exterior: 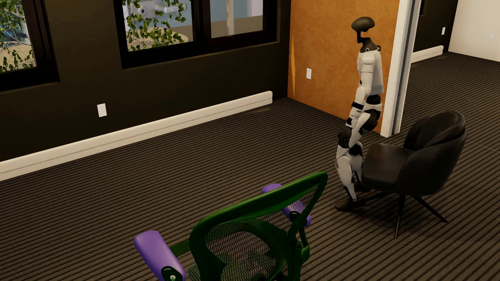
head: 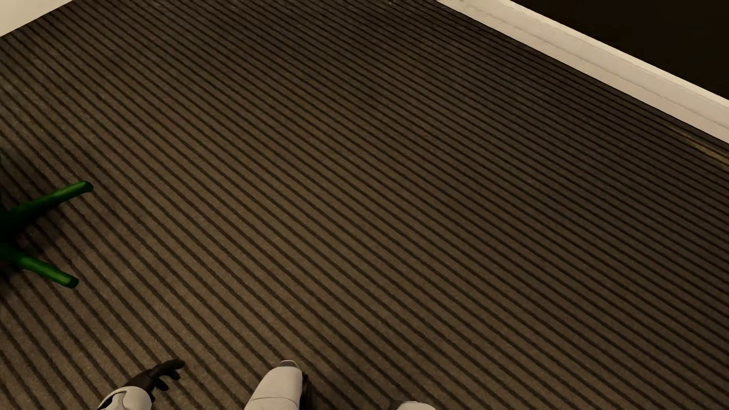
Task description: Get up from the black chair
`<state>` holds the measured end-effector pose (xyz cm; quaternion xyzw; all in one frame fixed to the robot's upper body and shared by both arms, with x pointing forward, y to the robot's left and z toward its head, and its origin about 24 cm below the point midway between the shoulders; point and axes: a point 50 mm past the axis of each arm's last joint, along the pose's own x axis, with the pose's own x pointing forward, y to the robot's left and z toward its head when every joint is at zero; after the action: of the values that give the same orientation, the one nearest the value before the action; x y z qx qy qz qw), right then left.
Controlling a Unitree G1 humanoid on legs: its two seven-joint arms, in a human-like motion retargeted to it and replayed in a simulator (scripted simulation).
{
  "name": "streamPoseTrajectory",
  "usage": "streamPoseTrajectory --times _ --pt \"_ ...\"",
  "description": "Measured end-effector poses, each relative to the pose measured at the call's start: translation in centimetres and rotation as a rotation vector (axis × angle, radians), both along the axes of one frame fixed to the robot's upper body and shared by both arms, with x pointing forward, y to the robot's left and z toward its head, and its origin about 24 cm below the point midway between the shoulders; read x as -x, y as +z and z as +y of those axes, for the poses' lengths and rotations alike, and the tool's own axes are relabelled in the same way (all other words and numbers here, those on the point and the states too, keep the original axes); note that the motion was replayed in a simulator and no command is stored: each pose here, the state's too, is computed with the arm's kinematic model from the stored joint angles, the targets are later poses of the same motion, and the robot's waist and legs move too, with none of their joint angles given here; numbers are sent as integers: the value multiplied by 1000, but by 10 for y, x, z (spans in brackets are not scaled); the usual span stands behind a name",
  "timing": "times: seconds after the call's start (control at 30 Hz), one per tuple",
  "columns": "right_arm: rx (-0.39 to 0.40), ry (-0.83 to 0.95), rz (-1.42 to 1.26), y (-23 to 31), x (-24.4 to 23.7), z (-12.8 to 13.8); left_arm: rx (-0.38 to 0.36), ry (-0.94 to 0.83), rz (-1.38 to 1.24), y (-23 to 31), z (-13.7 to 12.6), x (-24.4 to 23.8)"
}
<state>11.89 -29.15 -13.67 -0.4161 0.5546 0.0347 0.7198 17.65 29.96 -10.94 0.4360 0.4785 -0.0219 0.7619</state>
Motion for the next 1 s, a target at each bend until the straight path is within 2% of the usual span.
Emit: streamPoseTrajectory --times 0.13,0.27,0.4,0.57,0.67,0.77,0.9,1.0 --pt "26 -62 78 -2 24 -13 2 50 16 -3 6 11" --pt "2 -88 -3 0 10 -9 -22 55 68 -3 16 21" --pt "17 -111 -86 5 6 -14 1 23 98 -11 3 26" --pt "-25 -210 -98 -3 16 -1 -93 -76 79 -1 11 12" --pt "-76 -223 -9 -11 32 8 -97 -50 26 9 20 1" --pt "-81 -277 17 -16 48 12 -116 -57 21 11 25 3" --pt "-22 -348 105 -13 84 -9 -75 -47 49 1 13 11" --pt "-11 -354 101 -12 80 -12 -20 27 73 -7 9 24"
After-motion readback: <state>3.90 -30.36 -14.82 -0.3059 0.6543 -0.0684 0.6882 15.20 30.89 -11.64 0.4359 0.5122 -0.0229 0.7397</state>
